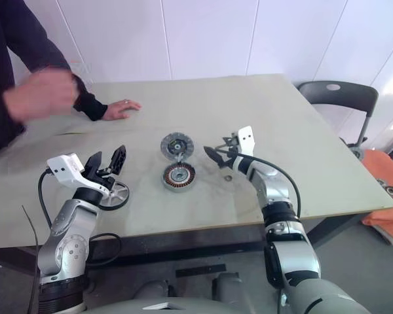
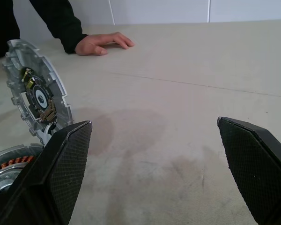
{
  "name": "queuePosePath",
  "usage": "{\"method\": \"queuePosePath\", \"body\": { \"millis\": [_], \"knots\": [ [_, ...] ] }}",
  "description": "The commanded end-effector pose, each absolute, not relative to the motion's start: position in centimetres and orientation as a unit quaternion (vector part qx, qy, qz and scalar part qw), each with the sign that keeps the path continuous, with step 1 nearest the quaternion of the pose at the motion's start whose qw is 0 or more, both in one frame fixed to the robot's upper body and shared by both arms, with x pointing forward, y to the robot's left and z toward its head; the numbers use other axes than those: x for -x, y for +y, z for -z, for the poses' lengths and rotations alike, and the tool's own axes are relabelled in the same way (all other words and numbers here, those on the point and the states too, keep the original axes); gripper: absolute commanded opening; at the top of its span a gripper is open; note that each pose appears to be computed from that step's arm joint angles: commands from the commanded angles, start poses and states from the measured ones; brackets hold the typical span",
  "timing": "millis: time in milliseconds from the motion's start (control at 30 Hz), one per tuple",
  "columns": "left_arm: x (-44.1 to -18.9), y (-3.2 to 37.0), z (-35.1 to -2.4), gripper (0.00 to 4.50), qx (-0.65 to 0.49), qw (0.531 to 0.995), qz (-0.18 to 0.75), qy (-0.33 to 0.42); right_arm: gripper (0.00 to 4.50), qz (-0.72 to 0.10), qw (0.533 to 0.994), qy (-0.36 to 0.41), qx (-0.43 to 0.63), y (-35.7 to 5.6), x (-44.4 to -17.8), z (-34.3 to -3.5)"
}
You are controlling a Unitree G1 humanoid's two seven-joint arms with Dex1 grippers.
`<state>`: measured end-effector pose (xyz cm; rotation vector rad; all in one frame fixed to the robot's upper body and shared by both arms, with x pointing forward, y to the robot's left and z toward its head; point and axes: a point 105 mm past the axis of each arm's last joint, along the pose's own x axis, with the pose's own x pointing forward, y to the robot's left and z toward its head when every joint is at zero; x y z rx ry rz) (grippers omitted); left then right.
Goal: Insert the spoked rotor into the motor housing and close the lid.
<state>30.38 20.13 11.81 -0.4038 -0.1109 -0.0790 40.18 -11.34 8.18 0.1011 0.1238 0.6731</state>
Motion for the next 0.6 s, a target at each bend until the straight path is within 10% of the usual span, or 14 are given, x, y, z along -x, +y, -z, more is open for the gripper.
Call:
{"method": "queuePosePath", "body": {
  "millis": [33,600],
  "knots": [
    [-30.37,20.08,-13.1,4.5,0.19,0.977,0.045,-0.08,4.49,-0.339,0.94,0.031,-0.04,-10.89,-40.6,-9.92],
    [-30.15,20.08,-13.15,4.5,0.19,0.977,0.045,-0.08,4.49,-0.34,0.939,0.032,-0.041,-10.74,-40.5,-9.79]
  ]
}}
